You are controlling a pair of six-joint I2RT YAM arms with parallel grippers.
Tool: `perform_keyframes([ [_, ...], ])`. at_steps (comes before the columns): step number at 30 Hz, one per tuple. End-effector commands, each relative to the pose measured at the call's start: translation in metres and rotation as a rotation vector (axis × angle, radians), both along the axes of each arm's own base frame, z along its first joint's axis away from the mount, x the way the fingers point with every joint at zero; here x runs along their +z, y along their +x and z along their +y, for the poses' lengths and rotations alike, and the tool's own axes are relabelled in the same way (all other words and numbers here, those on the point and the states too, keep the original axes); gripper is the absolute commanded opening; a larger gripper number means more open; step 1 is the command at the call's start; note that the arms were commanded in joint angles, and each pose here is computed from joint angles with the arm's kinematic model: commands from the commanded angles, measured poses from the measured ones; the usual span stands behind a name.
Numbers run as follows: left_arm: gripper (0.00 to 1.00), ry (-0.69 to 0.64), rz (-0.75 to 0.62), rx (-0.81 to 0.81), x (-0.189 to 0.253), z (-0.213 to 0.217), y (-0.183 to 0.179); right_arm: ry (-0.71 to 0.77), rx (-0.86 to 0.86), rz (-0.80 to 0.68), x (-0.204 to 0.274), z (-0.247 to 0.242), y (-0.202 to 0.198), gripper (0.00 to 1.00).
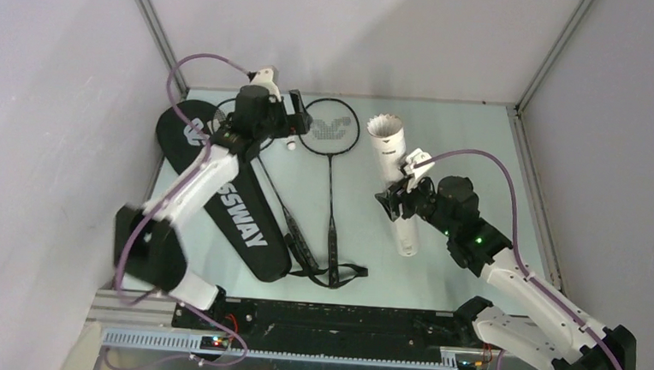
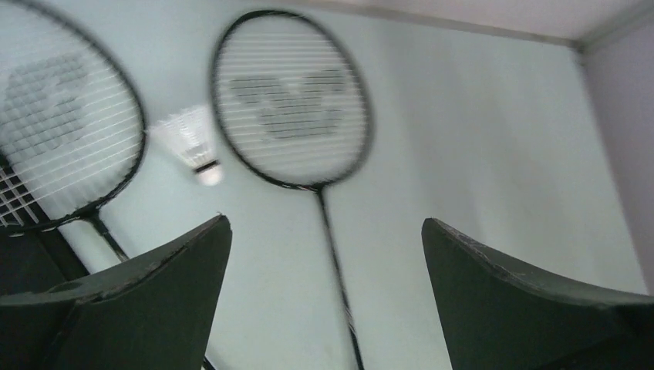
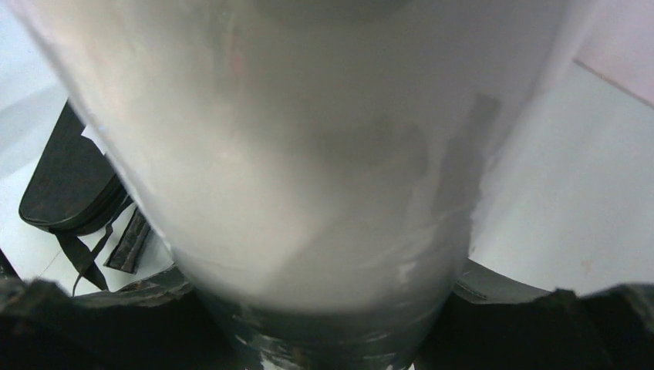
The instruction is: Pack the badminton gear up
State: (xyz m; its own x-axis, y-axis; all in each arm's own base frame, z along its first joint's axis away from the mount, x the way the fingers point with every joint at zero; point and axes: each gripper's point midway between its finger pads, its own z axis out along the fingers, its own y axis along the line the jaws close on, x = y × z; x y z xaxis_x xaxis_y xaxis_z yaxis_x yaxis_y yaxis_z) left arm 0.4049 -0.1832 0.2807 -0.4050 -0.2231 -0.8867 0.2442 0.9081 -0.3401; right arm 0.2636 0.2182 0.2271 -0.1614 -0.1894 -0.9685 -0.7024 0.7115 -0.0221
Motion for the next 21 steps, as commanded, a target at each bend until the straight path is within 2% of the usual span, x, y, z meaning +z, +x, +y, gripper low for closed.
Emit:
perform_keyframes([
  [1, 1.0, -0.116, 0.145, 0.207, -0.037, 0.035, 0.077, 0.067, -0.068, -0.025, 0.024, -0.006, 0.005, 0.38],
  [2, 1.0, -0.11, 0.172, 0.233, -0.048, 0.041, 0.102, 0.066, -0.067, -0.022, 0.023, -0.006, 0.004, 0.38],
  [4, 1.0, -0.089, 0.233, 0.263, -0.074, 0.046, 0.13, 0.064, -0.069, -0.02, 0.023, -0.007, 0.004, 0.38],
  [5, 1.0, -0.078, 0.305, 0.289, -0.106, 0.048, 0.138, 0.063, -0.072, -0.019, 0.022, -0.007, 0.004, 0.38],
  [6, 1.0, -0.091, 0.288, 0.321, -0.097, 0.053, 0.152, 0.061, -0.077, -0.019, 0.022, -0.008, 0.005, 0.38],
  [7, 1.0, -0.077, 0.356, 0.342, -0.125, 0.055, 0.156, 0.059, -0.08, -0.018, 0.021, -0.008, 0.005, 0.38],
  [8, 1.0, -0.08, 0.338, 0.366, -0.118, 0.058, 0.167, 0.059, -0.08, -0.022, 0.022, -0.008, 0.006, 0.38],
  [9, 1.0, -0.06, 0.393, 0.39, -0.142, 0.061, 0.17, 0.059, -0.079, -0.021, 0.022, -0.009, 0.005, 0.38],
  [10, 1.0, -0.058, 0.372, 0.414, -0.136, 0.064, 0.18, 0.057, -0.08, -0.02, 0.021, -0.009, 0.006, 0.38],
  [11, 1.0, -0.042, 0.424, 0.436, -0.16, 0.066, 0.18, 0.056, -0.078, -0.019, 0.021, -0.008, 0.005, 0.38],
  [13, 1.0, -0.043, 0.438, 0.468, -0.165, 0.069, 0.19, 0.054, -0.072, -0.017, 0.02, -0.007, 0.005, 0.38],
  [21, 0.99, -0.04, 0.557, 0.524, -0.219, 0.075, 0.182, 0.037, -0.055, -0.013, 0.015, -0.004, 0.006, 0.38],
])
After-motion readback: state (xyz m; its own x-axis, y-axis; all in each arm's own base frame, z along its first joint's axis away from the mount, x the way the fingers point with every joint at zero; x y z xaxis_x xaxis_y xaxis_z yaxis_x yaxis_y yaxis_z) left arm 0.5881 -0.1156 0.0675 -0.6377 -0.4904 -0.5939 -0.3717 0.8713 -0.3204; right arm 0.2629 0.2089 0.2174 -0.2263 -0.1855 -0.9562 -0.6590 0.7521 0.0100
